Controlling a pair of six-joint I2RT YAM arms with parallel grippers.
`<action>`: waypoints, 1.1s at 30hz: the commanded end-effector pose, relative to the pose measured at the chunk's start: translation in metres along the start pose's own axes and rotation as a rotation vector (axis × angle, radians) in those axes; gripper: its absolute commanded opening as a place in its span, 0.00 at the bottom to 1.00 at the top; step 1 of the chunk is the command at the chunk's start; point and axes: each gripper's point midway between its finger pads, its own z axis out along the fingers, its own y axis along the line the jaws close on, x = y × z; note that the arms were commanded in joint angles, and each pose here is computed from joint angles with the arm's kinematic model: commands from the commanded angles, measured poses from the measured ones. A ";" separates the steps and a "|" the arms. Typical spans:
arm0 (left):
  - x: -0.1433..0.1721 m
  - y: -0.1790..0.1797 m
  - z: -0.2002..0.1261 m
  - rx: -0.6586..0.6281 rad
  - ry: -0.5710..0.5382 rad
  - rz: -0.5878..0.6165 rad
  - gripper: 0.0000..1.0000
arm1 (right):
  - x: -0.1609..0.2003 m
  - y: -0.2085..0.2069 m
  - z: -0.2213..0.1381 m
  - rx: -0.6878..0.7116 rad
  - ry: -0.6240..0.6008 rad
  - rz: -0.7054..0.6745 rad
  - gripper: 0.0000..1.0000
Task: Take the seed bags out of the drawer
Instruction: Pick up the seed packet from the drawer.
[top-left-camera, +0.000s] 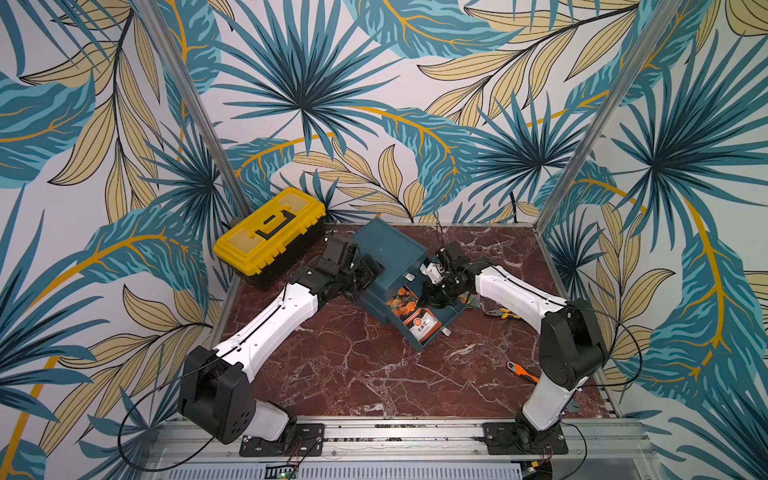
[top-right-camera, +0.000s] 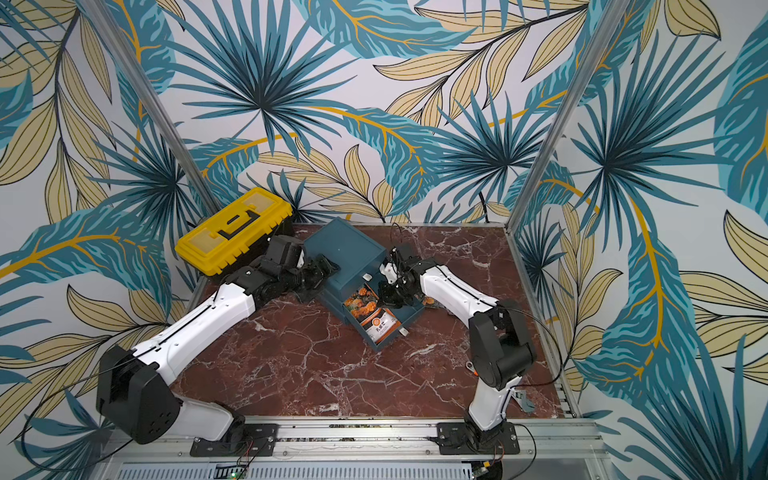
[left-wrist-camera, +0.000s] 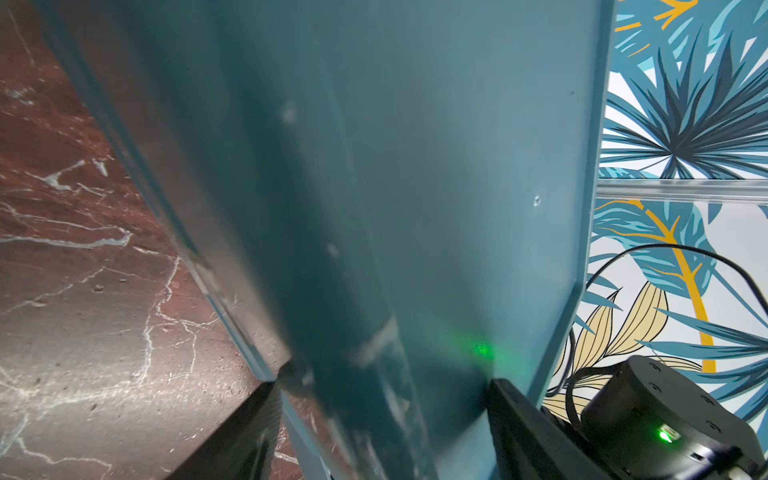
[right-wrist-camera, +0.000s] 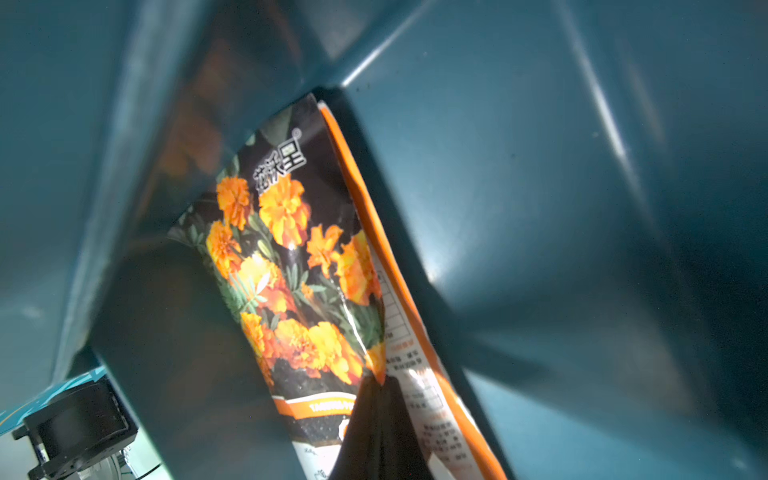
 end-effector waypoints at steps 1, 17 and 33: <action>0.004 0.005 0.005 -0.008 0.007 0.000 0.82 | -0.001 0.002 -0.022 -0.009 -0.048 0.050 0.00; 0.006 0.006 0.004 0.000 0.013 -0.004 0.82 | -0.003 -0.011 -0.065 -0.038 -0.057 0.231 0.00; 0.007 0.004 0.004 0.011 0.016 0.000 0.82 | 0.010 -0.019 -0.105 0.026 -0.004 0.220 0.00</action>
